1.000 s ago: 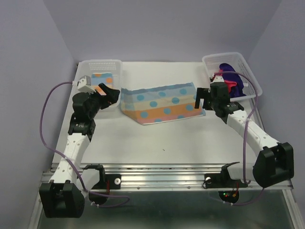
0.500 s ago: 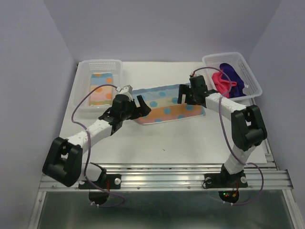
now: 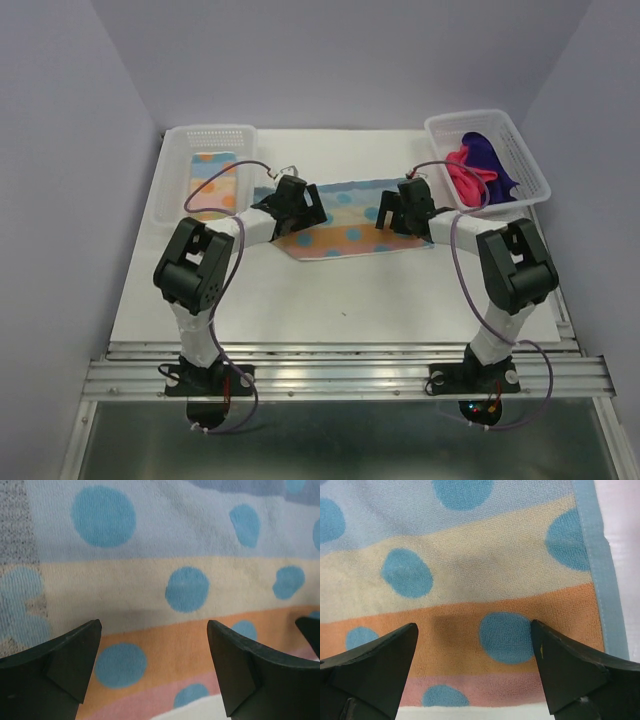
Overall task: Fold and stack the towels
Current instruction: Flatten out the crumpled towel
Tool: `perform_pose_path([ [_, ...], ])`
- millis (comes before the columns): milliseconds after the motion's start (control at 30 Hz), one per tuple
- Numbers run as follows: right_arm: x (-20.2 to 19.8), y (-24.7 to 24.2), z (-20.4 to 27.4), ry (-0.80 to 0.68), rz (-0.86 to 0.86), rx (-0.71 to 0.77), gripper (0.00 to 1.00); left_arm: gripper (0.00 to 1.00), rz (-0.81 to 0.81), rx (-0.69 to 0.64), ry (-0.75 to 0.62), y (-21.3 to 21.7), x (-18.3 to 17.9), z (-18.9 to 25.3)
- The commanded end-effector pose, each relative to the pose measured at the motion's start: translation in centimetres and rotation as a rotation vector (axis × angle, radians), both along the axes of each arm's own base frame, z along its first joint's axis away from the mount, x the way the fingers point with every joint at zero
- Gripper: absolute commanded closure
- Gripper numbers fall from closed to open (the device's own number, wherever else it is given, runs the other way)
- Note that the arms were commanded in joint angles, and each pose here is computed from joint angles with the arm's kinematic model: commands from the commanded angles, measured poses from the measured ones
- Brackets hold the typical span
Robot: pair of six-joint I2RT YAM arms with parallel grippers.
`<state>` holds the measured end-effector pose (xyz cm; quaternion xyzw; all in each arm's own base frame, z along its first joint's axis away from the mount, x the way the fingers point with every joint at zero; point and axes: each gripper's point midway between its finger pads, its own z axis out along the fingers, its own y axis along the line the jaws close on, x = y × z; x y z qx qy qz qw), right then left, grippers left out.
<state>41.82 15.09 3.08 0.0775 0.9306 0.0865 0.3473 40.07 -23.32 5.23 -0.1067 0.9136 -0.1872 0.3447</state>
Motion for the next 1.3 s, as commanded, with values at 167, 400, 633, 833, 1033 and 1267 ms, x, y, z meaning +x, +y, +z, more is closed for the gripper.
perform_pose_path([
  [167, -14.2, 1.5, -5.6, 0.282, -0.01, 0.076, 0.0, 0.01, -0.042, 0.097, 0.017, -2.8, 6.7, -1.9],
  [400, -22.0, 11.6, -3.4, 0.317, 0.296, 0.296, 0.0, 0.01, -0.186, 0.122, -0.064, -6.5, 12.2, 0.0],
  [633, -20.6, 16.7, 0.7, 0.181, 0.468, 0.352, 0.0, 0.01, -0.326, 0.131, -0.174, -7.5, 12.6, 2.4],
  [833, -19.6, 16.8, 4.4, 0.085, 0.47, 0.367, 0.0, 0.01, -0.409, 0.081, -0.324, -7.6, 10.4, 9.1],
  [1033, -17.8, 10.5, 6.1, 0.013, 0.204, 0.217, 0.0, 0.01, -0.385, -0.018, -0.435, -5.5, 3.9, 15.0],
  [1267, -14.8, 1.0, 7.4, -0.016, -0.101, 0.224, 0.0, 0.01, -0.424, -0.06, -0.4, -6.7, -6.9, 13.4],
])
